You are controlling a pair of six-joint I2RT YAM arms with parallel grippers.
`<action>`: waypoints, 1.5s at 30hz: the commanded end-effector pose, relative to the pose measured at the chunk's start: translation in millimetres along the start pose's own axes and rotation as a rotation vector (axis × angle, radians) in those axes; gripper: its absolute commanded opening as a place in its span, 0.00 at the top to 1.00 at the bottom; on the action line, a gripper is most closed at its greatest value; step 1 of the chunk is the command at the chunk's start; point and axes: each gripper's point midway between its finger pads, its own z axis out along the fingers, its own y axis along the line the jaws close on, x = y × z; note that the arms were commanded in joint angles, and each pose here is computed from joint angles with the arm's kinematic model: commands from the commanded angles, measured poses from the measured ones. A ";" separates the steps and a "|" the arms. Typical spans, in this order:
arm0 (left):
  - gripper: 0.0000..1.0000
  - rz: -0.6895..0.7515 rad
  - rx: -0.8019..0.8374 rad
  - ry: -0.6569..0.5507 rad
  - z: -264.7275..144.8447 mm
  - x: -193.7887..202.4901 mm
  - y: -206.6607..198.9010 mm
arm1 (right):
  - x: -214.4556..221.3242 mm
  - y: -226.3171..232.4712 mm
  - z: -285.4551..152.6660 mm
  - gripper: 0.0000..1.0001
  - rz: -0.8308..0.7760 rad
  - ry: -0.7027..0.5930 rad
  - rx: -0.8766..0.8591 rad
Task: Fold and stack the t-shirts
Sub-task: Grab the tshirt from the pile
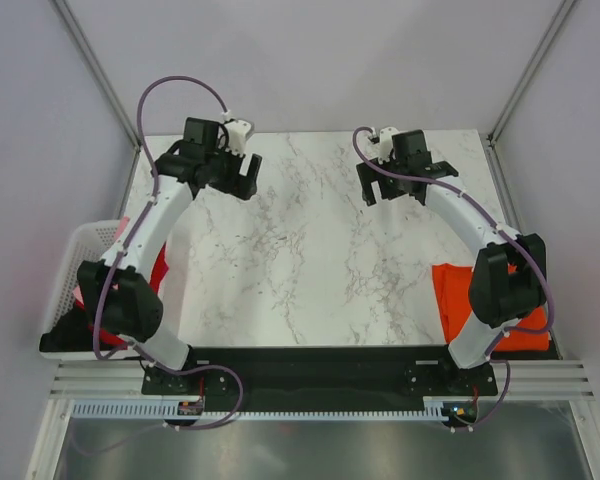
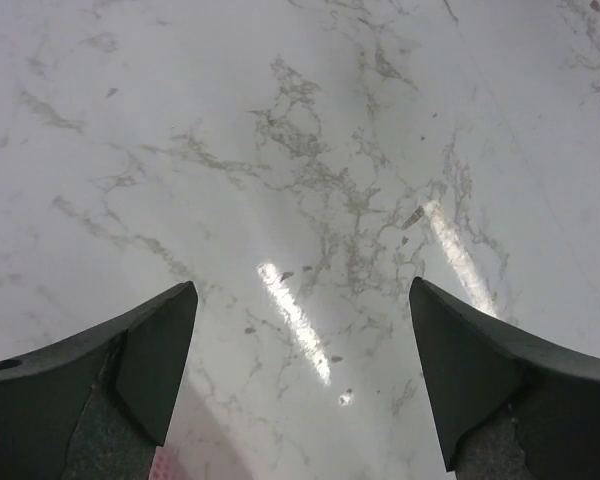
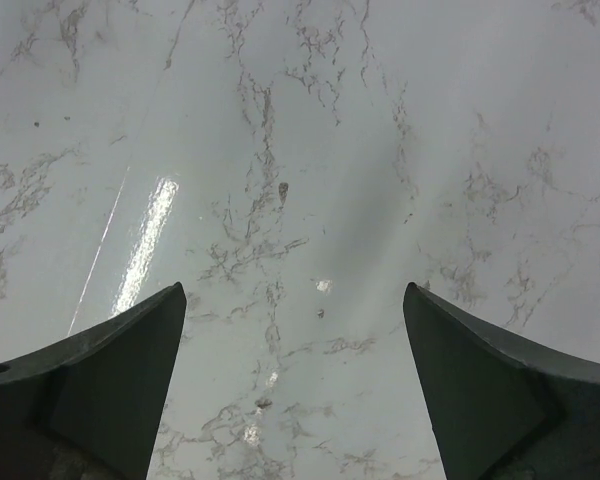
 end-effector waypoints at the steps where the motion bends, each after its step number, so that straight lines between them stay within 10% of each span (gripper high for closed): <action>1: 0.06 0.124 -0.179 -0.060 -69.9 -2.2 39.6 | -8.1 13.5 1.5 0.02 0.033 -0.059 -0.055; 18: 0.57 -0.276 -0.187 0.230 -126.6 163.1 84.0 | 22.8 58.9 1.4 0.08 -0.061 0.022 -0.344; 45: 0.54 -0.332 -0.384 0.299 -158.2 189.6 127.3 | 65.2 84.2 8.7 0.11 -0.094 0.098 -0.515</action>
